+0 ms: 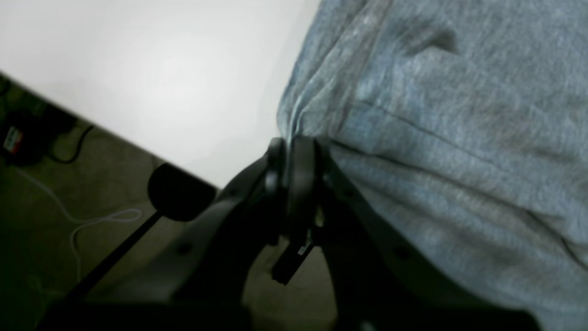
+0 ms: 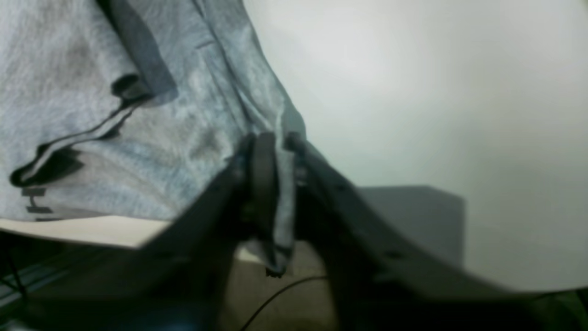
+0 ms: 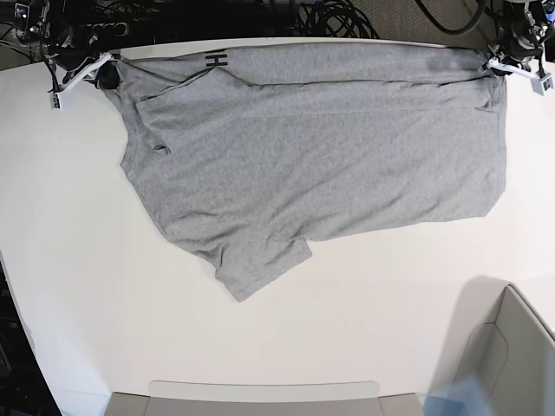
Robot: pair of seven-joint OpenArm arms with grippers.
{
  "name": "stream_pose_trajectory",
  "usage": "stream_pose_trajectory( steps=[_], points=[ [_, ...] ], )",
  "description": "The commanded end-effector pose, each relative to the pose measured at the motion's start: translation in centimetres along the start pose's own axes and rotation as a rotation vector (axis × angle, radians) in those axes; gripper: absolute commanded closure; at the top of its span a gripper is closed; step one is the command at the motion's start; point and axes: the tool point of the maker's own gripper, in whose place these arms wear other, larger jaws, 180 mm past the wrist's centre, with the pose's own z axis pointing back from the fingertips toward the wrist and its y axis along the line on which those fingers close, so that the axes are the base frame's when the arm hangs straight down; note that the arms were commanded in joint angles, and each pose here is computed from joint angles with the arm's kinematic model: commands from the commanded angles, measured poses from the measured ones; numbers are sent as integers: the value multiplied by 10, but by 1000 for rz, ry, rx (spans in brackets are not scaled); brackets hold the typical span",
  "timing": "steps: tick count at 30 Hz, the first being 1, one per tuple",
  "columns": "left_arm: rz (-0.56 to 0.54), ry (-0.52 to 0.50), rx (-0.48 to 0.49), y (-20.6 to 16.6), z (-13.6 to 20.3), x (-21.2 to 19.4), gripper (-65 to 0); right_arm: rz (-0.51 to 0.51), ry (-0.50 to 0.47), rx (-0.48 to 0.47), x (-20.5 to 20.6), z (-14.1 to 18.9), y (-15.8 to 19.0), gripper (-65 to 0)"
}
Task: Fold the T-shirt properly
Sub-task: 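Drag the shirt by its folded edge toward the robot, then reach both grippers to the hem corners and grasp them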
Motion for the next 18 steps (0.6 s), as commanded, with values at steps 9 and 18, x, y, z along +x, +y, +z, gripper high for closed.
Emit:
stream_pose_trajectory(
  steps=[9, 18],
  points=[
    [-76, -118, -20, -19, 24, 39, -94, 66, -23, -17, 17, 10, 5, -258],
    [-24, -193, 11, -3, 35, 63, -94, 78, -154, -102, 52, 44, -11, -259]
  ],
)
